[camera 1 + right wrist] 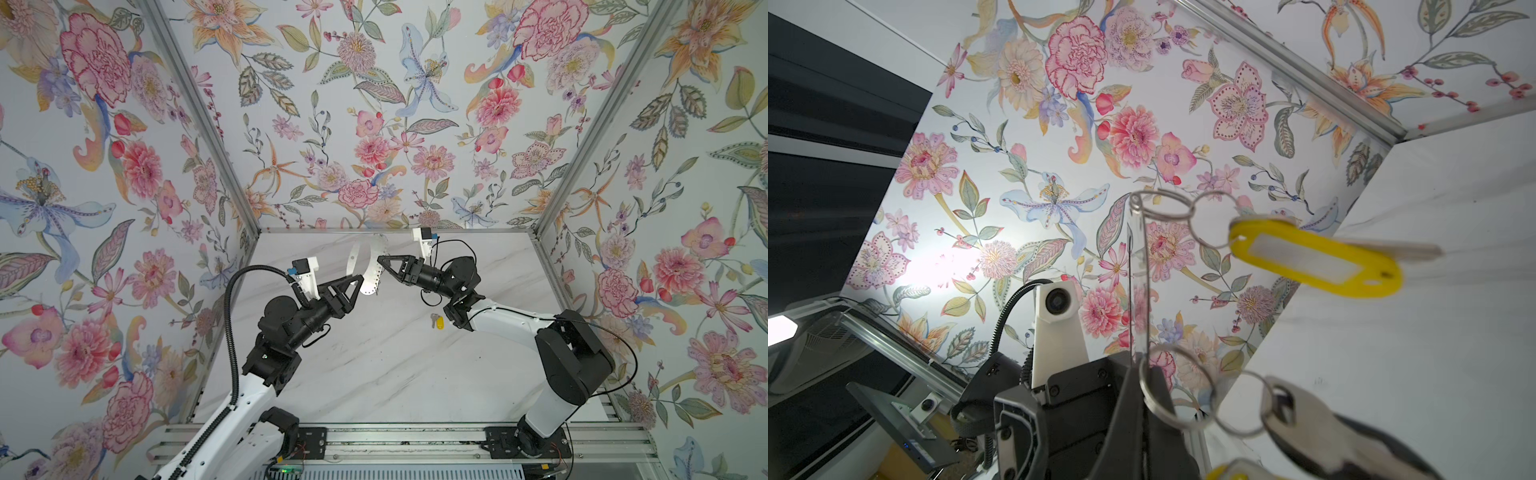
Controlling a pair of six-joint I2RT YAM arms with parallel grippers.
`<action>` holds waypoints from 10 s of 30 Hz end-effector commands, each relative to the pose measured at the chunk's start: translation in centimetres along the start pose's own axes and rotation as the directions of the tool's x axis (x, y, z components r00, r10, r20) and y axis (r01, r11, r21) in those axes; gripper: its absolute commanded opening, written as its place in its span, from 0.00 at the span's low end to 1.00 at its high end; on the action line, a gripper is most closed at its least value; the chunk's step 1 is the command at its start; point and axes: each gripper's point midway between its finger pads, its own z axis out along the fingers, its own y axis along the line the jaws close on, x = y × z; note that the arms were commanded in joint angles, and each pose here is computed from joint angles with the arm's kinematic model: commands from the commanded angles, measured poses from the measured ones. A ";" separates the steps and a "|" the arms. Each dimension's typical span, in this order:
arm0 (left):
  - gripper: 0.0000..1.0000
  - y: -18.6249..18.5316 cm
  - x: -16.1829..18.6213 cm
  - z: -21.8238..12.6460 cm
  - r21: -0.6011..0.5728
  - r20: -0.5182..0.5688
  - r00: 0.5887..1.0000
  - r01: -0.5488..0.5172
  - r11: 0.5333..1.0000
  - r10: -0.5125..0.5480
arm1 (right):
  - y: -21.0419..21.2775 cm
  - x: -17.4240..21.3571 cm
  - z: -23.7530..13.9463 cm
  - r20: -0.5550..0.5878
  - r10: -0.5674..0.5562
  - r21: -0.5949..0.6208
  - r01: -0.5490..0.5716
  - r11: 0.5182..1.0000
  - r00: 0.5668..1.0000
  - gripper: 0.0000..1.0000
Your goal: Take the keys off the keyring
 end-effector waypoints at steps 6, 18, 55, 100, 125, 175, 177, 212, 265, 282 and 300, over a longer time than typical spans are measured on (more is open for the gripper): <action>0.48 -1.6 -0.3 0.3 0.101 0.052 0.997 0.048 0.994 -0.053 | 4.9 -1.4 0.5 0.052 -0.036 -0.131 0.043 0.990 0.998 0.00; 0.00 -4.4 -1.4 0.2 0.212 0.066 0.995 0.055 0.976 -0.070 | 5.5 -1.4 0.5 0.057 -0.036 -0.167 0.045 0.985 0.998 0.01; 0.00 -7.0 -7.4 5.3 0.027 -0.220 0.902 -0.374 0.927 0.371 | 1.8 -2.3 -3.1 -0.149 -0.801 0.150 0.814 0.562 0.580 0.52; 0.00 -3.6 -7.2 4.9 -0.089 -0.221 0.911 -0.376 0.922 0.349 | 1.8 -3.2 -4.0 -0.368 -0.859 0.290 0.922 0.257 0.355 0.00; 0.48 -1.6 -4.5 1.9 -0.124 -0.270 0.888 -0.416 0.901 0.373 | 8.0 -6.0 -5.0 -0.441 -0.897 0.244 0.964 -0.108 0.011 0.00; 0.28 -7.8 -0.3 7.0 0.225 -0.240 0.551 -0.769 0.598 0.799 | 9.0 -0.6 -3.8 -0.391 -0.912 0.023 0.989 -0.143 -0.123 0.00; 0.25 -7.9 -0.3 7.1 0.230 -0.238 0.548 -0.770 0.595 0.802 | 8.9 -0.6 -3.8 -0.396 -0.910 0.022 0.989 -0.143 -0.123 0.00; 0.00 -12.7 -2.4 4.3 0.233 0.137 0.306 -0.934 0.270 0.942 | 7.5 -2.4 -6.1 -0.443 -0.894 0.104 0.986 -0.132 -0.073 0.00; 0.00 -6.5 1.3 4.1 0.202 -0.088 0.229 -0.949 0.242 0.970 | 16.1 -0.2 -6.6 -0.358 -0.851 0.133 0.881 -0.454 -0.385 0.00; 0.03 -9.0 5.1 3.0 0.372 -0.058 0.365 -0.856 0.360 0.929 | 15.0 -0.7 -6.7 -0.431 -0.791 0.119 0.842 -0.526 -0.434 0.00; 0.38 -11.5 3.3 2.5 0.380 -0.072 0.489 -0.793 0.477 0.869 | 14.0 -0.8 -7.6 -0.400 -0.849 0.108 0.902 -0.418 -0.345 0.00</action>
